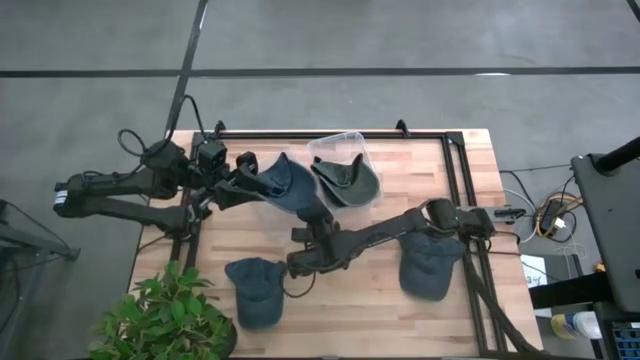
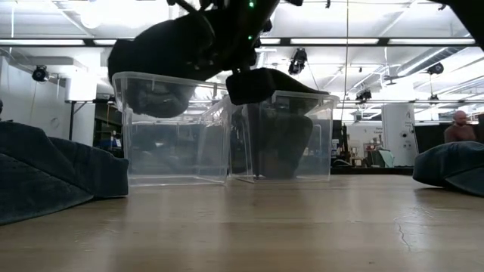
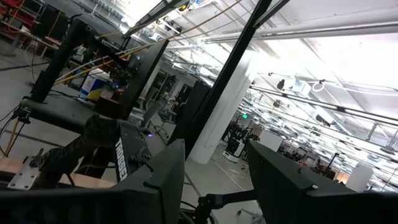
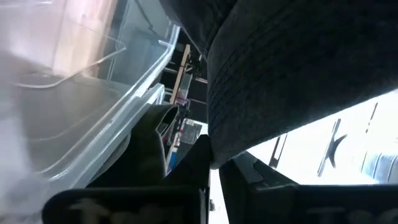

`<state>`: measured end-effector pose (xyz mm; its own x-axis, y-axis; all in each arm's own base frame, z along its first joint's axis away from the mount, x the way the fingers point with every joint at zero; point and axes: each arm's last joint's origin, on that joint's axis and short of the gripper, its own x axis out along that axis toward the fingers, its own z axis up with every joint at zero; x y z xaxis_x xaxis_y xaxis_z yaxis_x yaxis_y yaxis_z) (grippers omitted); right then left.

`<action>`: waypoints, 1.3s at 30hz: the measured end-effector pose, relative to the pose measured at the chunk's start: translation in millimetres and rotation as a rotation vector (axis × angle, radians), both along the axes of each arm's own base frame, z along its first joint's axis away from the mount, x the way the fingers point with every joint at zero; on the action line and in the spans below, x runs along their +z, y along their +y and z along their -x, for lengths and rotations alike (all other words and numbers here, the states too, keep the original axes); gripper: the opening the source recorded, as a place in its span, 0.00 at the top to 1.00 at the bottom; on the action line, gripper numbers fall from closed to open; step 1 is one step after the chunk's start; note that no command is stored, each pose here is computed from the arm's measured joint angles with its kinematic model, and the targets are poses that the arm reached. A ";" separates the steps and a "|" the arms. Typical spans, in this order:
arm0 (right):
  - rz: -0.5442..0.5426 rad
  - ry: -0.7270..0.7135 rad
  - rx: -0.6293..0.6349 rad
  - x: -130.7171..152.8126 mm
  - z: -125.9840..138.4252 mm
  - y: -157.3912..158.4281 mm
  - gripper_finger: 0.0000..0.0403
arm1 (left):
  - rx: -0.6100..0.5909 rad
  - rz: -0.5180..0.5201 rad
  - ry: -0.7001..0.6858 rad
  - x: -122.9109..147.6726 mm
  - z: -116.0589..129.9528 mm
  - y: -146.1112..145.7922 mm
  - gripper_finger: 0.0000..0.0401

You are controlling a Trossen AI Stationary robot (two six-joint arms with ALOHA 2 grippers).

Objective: Pick & Place hat
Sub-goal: Put the middle dark blue cap into the left transparent bin

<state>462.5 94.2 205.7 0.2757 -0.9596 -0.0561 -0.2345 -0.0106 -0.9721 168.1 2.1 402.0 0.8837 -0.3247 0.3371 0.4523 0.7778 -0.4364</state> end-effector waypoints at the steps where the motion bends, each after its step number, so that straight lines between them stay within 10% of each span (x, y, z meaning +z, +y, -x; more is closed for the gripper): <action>1: -0.006 -0.024 -0.003 -0.2 0.0 -0.8 0.97 | 0.000 0.000 0.004 -0.4 -0.1 0.0 0.58; 27: -0.057 -0.351 0.058 44.8 33.7 30.9 0.50 | 0.001 0.000 0.044 -4.5 -3.4 0.3 0.58; 33: -0.268 -0.688 0.137 88.5 64.3 64.6 0.53 | 0.004 -0.008 0.060 -6.4 -4.3 0.3 0.58; 39: -0.702 -0.913 0.105 128.2 86.9 65.2 0.57 | 0.015 -0.023 0.055 -6.7 -5.1 0.5 0.58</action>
